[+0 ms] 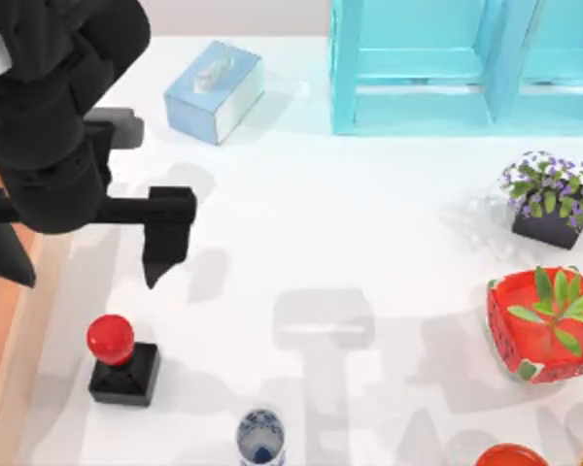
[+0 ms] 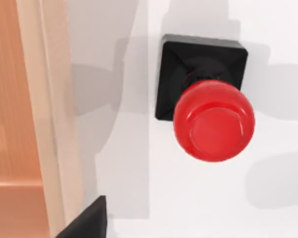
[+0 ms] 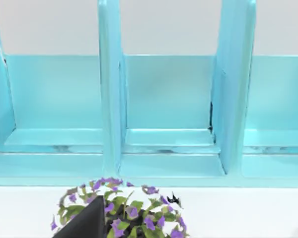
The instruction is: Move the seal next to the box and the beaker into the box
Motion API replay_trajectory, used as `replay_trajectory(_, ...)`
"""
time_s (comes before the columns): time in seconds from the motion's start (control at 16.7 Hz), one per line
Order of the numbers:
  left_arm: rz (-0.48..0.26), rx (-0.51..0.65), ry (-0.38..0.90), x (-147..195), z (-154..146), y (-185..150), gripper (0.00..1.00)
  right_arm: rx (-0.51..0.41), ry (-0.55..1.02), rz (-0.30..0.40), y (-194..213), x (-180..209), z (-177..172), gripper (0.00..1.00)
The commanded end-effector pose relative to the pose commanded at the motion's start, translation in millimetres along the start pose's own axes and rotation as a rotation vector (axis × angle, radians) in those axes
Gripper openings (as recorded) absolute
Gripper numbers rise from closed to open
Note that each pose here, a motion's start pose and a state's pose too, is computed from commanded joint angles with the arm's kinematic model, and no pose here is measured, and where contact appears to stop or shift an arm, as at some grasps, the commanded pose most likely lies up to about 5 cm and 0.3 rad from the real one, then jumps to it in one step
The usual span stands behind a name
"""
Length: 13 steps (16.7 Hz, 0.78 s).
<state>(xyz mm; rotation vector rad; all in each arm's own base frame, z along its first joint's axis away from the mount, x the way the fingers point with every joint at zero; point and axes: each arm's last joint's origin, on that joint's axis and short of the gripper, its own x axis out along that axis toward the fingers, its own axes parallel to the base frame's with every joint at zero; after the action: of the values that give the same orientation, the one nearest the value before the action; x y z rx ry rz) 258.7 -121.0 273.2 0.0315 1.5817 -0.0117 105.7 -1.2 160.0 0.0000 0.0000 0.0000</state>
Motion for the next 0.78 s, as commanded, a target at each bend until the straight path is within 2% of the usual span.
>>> replay_trajectory(0.18, -0.005, -0.001, -0.009, -27.2, -4.1, 2.6, 1.00, 0.000, 0.000, 0.000, 0.0, 0.0, 0.0, 1.00)
replay_trajectory(0.3, -0.006, -0.001, -0.012, -32.6, -5.3, 3.4, 1.00, 0.000, 0.000, 0.000, 0.0, 0.0, 0.0, 1.00)
replay_trajectory(0.6, -0.004, -0.003, -0.007, -28.5, -4.7, -1.2, 1.00, 0.000, 0.000, 0.000, 0.0, 0.0, 0.0, 1.00)
replay_trajectory(0.78, 0.003, -0.002, 0.004, -12.8, -9.4, -30.1, 1.00, 0.000, 0.000, 0.000, 0.0, 0.0, 0.0, 1.00)
